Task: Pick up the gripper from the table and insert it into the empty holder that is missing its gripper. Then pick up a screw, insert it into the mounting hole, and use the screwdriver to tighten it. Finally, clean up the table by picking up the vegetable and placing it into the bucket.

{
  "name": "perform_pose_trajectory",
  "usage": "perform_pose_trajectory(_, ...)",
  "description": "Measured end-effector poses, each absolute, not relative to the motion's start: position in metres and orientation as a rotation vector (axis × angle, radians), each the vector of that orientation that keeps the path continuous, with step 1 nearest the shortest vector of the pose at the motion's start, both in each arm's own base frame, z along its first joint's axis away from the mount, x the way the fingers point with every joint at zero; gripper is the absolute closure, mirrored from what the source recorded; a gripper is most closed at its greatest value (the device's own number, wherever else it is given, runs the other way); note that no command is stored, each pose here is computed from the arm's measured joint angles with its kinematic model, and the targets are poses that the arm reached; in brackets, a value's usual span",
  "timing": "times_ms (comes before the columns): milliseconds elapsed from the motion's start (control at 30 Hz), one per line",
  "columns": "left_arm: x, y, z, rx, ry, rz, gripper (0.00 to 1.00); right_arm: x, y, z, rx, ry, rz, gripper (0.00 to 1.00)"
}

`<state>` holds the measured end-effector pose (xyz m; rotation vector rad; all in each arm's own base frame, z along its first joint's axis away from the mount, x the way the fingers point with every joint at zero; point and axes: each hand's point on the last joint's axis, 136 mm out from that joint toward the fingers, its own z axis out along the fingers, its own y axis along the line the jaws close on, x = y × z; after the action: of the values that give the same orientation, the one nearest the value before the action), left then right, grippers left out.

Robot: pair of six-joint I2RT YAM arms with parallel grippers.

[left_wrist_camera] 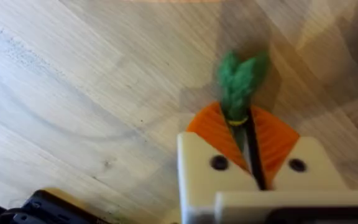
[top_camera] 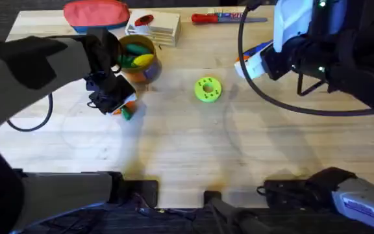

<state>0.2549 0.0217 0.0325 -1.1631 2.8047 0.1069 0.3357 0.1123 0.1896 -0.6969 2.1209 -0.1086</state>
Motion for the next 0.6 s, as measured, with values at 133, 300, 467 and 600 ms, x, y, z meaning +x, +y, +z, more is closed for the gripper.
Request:
perform_pose_trajectory(133,0.253,0.022,0.033,-1.166,2.811,0.115,0.98,0.336,0.112,0.189,-0.7,2.12,-0.11,0.01)
perform_pose_trajectory(300,0.24,0.023,0.038,-1.177,2.852,0.155,0.98,0.336,0.112,0.19,-0.7,2.12,-0.11,0.009)
perform_pose_trajectory(467,0.259,0.024,0.083,-1.125,2.76,0.095,0.98,0.336,0.112,0.189,-0.7,2.12,-0.11,0.009)
perform_pose_trajectory(600,0.302,0.021,0.139,-1.042,2.541,-0.069,0.98,0.336,0.112,0.19,-0.7,2.12,-0.11,0.01)
